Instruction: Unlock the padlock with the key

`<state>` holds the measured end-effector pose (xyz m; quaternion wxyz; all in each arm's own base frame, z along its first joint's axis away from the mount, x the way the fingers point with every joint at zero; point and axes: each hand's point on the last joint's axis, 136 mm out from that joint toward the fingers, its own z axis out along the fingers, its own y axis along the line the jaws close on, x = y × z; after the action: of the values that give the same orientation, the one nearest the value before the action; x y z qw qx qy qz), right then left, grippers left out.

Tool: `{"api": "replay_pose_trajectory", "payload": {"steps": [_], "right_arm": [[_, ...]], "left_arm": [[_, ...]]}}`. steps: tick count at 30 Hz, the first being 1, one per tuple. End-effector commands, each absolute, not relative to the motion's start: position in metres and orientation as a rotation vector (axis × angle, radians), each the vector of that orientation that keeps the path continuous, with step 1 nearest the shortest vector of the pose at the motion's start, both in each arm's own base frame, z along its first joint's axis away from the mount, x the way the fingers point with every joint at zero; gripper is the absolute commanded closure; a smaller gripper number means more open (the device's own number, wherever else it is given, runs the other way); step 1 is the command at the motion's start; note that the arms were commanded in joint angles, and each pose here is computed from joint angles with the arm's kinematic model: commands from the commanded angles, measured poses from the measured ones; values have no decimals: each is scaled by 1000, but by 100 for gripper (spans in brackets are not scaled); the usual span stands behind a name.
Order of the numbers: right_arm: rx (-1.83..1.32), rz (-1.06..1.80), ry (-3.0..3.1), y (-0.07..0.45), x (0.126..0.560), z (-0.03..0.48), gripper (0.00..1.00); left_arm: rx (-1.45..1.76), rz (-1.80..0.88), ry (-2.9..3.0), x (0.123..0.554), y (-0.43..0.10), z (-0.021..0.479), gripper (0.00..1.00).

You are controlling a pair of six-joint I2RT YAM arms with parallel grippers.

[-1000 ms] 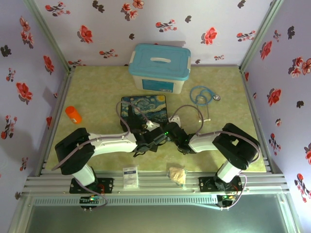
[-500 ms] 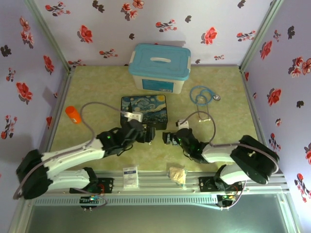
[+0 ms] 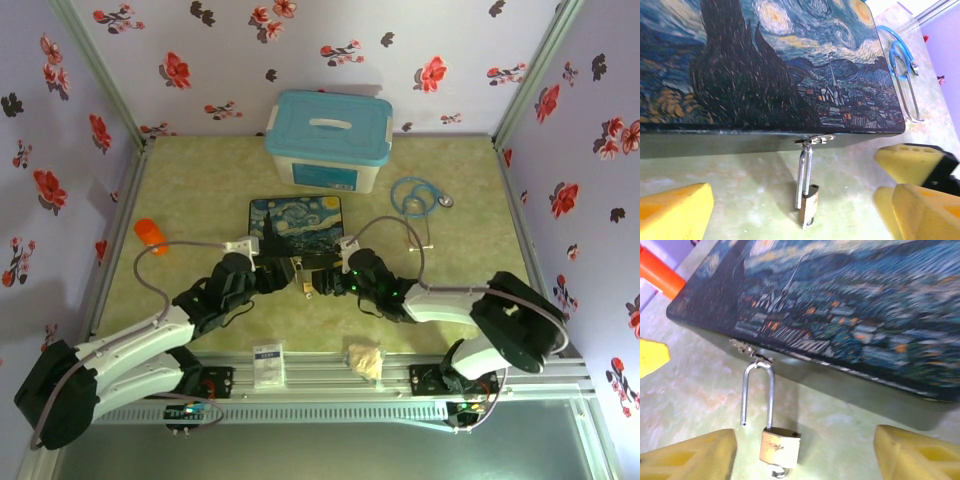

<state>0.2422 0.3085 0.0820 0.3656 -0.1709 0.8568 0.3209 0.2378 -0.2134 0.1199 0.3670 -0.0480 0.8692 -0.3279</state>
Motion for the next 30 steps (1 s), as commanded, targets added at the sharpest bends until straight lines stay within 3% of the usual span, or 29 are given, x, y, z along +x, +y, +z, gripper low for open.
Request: {"api": "replay_pose_trajectory", "payload": {"steps": [1, 7, 16, 30], "right_arm": [[-477, 893, 2254, 327, 238, 74, 31], [-500, 910, 2308, 340, 238, 52, 42], [-526, 918, 2334, 347, 236, 37, 45], [-467, 957, 2342, 338, 230, 28, 75]], "left_arm": [[-153, -930, 2211, 240, -221, 125, 11], [-152, -908, 2221, 239, -216, 120, 12], [-160, -896, 2232, 238, -213, 114, 12], [-158, -886, 2213, 242, -209, 120, 12]]}}
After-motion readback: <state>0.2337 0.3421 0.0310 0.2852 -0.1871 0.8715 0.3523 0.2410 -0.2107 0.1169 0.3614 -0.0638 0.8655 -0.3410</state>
